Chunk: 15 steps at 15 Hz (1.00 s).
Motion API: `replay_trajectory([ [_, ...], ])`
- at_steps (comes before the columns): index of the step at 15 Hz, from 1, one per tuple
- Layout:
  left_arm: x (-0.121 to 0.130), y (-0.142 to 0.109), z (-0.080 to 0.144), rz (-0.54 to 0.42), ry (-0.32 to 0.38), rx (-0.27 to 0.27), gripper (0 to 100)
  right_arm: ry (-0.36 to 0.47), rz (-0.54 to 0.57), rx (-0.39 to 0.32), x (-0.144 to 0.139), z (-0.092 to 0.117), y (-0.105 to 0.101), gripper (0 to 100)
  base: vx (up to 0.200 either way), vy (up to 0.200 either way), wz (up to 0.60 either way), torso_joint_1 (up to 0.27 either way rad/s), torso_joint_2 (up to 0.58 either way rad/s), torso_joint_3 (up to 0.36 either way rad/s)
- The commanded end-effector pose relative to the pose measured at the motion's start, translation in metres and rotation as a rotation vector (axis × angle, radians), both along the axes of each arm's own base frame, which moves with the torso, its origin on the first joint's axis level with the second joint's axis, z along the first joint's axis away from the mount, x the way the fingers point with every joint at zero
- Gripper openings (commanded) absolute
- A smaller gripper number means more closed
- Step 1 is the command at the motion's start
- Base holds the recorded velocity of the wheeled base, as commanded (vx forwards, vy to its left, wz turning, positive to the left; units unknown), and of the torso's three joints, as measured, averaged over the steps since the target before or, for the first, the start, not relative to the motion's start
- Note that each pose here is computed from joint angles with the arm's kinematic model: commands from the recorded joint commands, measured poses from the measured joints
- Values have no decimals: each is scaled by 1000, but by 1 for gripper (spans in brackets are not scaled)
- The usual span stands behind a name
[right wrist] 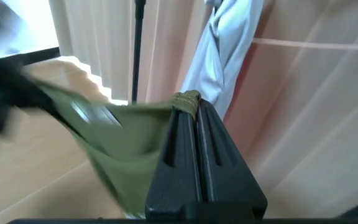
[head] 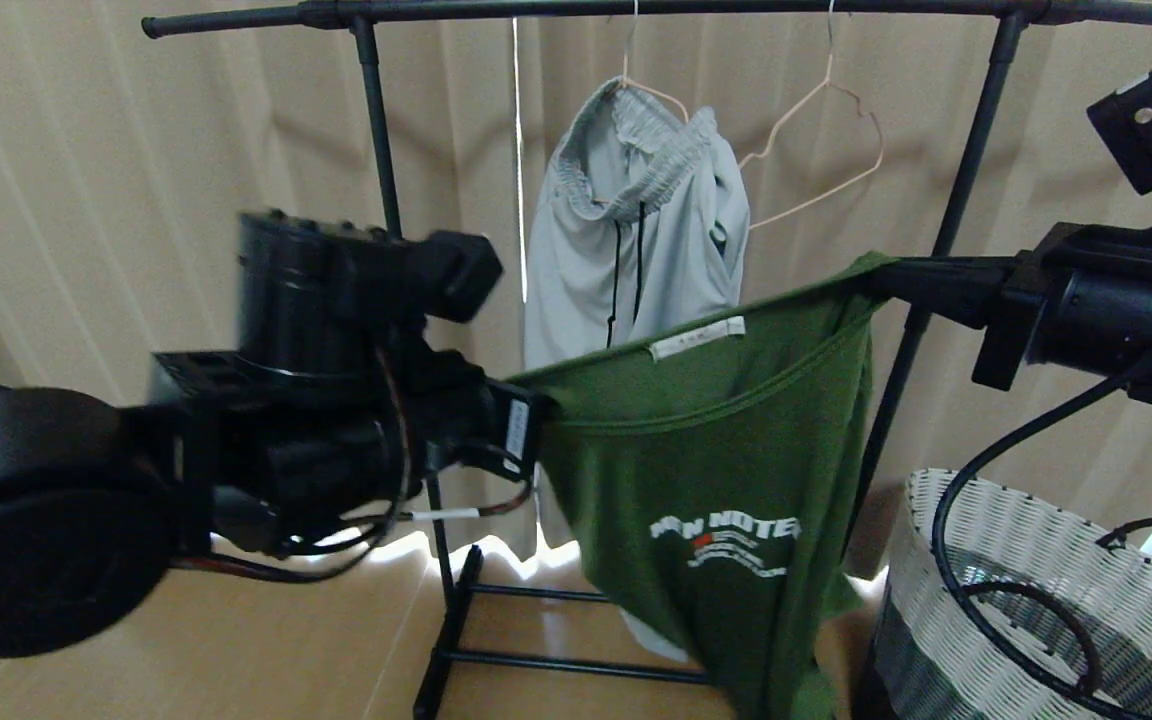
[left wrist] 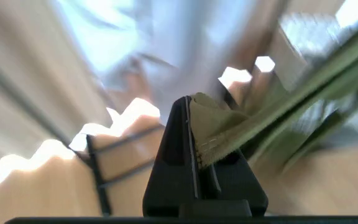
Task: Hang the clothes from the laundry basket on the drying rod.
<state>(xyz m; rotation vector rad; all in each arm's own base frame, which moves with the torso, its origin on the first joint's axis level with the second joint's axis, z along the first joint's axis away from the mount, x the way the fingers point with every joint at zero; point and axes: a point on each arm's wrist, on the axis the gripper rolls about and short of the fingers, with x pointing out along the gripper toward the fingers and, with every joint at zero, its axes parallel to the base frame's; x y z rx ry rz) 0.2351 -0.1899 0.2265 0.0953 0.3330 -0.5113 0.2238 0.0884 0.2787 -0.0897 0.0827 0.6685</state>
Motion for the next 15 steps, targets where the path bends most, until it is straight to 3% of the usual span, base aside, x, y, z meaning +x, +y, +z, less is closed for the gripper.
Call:
replay_trajectory([
  [1,-17,33,49,53,-106,-83,0,2,6,-1,4,0,4,0,0,0,0,0,0,0],
  [3,-20,37,54,62,-87,-64,0,1,4,0,5,0,3,0,0,0,0,0,0,0],
  [5,-27,43,41,74,-14,71,0,21,0,-7,4,-6,3,0,0,0,0,0,0,0],
  [6,-27,41,41,72,-21,90,0,28,-2,-11,4,-8,2,0,0,0,0,0,0,0],
  [10,-27,40,83,59,-153,34,0,11,-5,-7,5,-3,2,0,0,0,0,0,0,0],
  [15,-28,40,91,49,-190,37,0,-71,-26,20,8,8,2,0,0,0,0,0,0,0],
])
